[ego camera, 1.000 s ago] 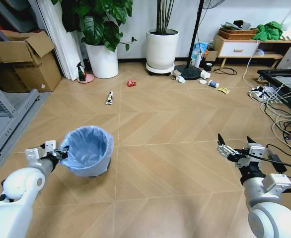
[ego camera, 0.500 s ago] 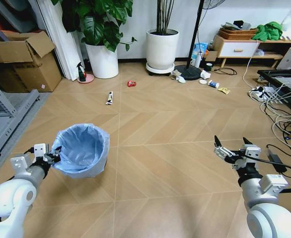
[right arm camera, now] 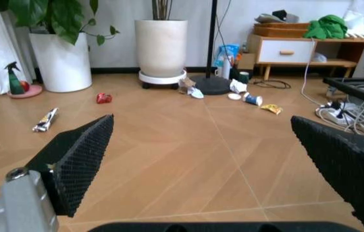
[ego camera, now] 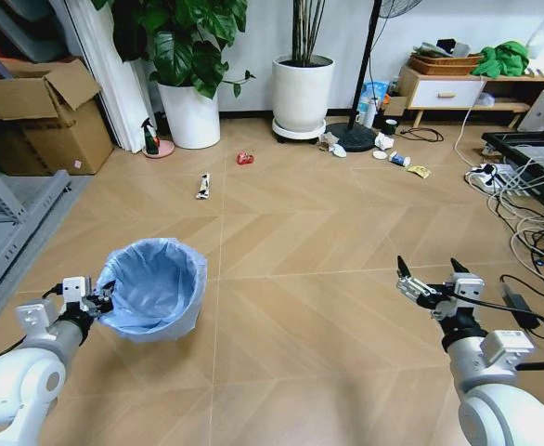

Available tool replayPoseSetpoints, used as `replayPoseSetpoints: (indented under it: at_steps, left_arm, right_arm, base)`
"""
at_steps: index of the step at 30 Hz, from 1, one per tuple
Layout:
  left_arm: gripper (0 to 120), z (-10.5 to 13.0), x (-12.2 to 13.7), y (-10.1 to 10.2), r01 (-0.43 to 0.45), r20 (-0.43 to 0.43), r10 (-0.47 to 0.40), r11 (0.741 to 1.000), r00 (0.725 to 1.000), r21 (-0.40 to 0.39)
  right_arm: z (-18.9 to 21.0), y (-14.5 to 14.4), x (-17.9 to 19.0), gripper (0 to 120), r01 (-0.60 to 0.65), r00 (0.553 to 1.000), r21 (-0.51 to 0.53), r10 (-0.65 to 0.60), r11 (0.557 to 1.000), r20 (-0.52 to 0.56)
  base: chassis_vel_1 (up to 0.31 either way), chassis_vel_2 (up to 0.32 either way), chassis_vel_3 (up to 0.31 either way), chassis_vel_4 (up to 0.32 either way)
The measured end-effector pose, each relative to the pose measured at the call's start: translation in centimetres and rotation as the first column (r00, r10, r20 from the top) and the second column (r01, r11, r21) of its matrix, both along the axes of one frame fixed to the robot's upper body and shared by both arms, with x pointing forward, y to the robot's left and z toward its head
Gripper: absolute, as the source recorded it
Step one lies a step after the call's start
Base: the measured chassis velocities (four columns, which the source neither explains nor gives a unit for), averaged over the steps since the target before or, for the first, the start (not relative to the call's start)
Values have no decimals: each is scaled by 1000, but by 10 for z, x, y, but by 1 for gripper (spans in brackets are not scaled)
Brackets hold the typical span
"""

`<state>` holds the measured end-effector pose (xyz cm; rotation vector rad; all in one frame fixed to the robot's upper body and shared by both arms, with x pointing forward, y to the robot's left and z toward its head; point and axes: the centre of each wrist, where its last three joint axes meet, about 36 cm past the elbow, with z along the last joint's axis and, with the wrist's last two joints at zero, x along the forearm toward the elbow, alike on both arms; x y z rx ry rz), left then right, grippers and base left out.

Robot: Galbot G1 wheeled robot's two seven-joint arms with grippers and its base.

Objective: Pick up the trash bin and place the garbage on the floor into it.

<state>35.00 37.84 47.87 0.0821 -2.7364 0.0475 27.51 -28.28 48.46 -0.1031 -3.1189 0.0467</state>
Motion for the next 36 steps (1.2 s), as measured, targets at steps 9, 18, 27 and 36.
replayPoseSetpoints:
  at_steps: [9, 18, 27, 36]
  left_arm:
    - [0, 1, -1, 0, 3, 6, -3, 1000, 1000, 2]
    - [0, 0, 1, -4, 15, 7, -15, 1000, 1000, -2]
    - [0, 0, 2, -4, 16, 9, -16, 1000, 1000, -3]
    - [0, -2, 2, -3, 19, 15, -19, 1000, 1000, -2]
  right_arm:
    - [0, 0, 1, 100, 1, 1000, -3, -1, 1000, 3]
    - [-2, 0, 1, 100, 3, 1000, -6, -3, 1000, 1]
    - [-3, 0, 1, 100, 6, 1000, -10, -6, 1000, 0]
    - [-4, 1, 2, 100, 4, 1000, -10, -4, 1000, -2]
  base:
    - [-81, 98, 85, -86]
    - [-112, 110, 115, -118]
    - [-63, 159, 74, -161]
    - [-28, 188, 26, -181]
